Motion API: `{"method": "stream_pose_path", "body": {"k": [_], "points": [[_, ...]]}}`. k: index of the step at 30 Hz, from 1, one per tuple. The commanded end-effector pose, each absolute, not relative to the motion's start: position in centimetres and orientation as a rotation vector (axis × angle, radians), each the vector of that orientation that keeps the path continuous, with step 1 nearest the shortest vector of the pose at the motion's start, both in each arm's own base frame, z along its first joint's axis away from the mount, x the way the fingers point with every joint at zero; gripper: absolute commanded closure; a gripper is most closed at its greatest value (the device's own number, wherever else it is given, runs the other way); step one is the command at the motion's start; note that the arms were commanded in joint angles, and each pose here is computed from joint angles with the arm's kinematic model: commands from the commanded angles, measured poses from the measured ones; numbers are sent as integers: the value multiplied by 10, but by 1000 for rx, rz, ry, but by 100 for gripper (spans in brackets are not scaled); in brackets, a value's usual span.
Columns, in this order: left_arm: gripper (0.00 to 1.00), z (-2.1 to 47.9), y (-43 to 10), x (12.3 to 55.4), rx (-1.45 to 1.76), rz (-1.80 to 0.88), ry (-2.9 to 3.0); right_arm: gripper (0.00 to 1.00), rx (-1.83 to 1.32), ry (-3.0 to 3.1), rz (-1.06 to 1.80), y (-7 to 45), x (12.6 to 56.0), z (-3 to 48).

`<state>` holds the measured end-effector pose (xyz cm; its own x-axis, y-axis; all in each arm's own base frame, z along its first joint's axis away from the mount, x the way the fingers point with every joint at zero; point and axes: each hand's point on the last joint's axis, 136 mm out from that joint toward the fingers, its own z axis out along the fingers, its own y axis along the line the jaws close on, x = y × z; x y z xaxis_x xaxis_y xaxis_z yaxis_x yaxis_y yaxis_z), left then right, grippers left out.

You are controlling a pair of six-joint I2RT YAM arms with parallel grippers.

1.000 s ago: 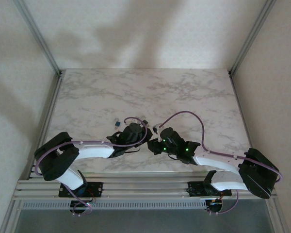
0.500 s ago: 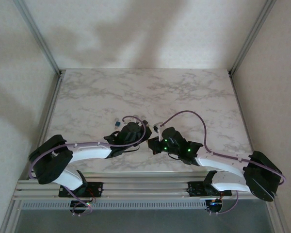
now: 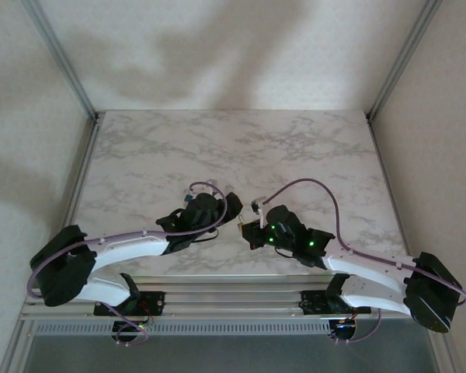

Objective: Lock with the key

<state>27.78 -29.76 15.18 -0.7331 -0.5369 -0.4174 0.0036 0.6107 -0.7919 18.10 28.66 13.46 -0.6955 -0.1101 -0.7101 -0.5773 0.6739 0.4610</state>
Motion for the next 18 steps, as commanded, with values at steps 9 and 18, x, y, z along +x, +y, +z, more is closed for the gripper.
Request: {"method": "stream_pose_path", "body": {"k": [9,18], "points": [[28,182,-264,275,-341,-1156,2042,100,-727,2085,1228,304,145,184],[20,233,-275,239,-128,-1499,1796,100,-751,2008,1551,312,139,216]]}}
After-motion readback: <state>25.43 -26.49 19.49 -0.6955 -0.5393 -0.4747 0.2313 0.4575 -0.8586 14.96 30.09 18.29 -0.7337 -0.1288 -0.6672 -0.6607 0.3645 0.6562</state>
